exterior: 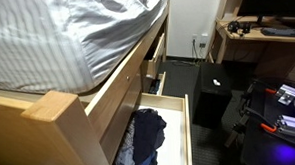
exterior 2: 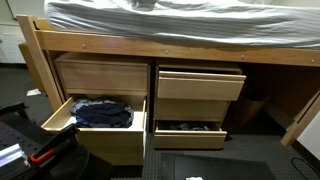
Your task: Open the top right drawer.
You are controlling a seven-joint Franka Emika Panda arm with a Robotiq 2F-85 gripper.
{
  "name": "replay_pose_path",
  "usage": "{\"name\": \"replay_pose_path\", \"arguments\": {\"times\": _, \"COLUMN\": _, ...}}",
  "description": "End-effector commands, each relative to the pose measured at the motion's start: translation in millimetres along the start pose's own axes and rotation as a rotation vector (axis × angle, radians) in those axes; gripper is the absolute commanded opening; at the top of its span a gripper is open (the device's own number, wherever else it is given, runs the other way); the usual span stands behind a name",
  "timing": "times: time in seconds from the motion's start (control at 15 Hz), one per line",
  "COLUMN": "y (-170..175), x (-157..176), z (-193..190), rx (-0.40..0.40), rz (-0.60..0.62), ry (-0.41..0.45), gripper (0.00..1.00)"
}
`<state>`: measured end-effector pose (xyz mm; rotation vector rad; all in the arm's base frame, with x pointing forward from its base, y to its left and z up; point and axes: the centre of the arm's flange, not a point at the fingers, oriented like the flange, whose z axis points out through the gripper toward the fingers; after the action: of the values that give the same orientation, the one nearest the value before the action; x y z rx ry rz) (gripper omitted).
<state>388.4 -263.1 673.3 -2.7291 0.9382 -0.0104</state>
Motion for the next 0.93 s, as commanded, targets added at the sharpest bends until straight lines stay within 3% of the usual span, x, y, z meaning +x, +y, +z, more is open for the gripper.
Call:
{"name": "replay_pose_path", "arguments": {"times": 0.0, "y": 63, "x": -47, "z": -34, "rx": -0.056, "rz": 0.158, "ry": -0.079, "gripper": 1.0}}
{"name": "replay_pose_path", "arguments": {"times": 0.2, "y": 65, "x": -60, "z": 0, "rx": -0.12, "rz": 0.231, "ry": -0.195, "gripper": 1.0}}
{"name": "replay_pose_path", "arguments": {"times": 0.4, "y": 27, "x": -46, "z": 34, "rx": -0.048, "rz": 0.161, "ry": -0.369, "gripper": 1.0}}
{"name": "replay_pose_path", "arguments": {"times": 0.53, "y": 12, "x": -40, "z": 52, "rx": -0.07, "rz": 0.193, "ry": -0.477, "gripper": 1.0}}
{"name": "replay_pose_path", "arguments": {"times": 0.67, "y": 4, "x": -34, "z": 67, "rx": -0.152, "rz": 0.306, "ry": -0.496, "gripper": 1.0}}
{"name": "replay_pose_path", "arguments": {"times": 0.87, "y": 2, "x": -23, "z": 79, "rx": -0.282, "rz": 0.438, "ry": -0.434, "gripper": 1.0}}
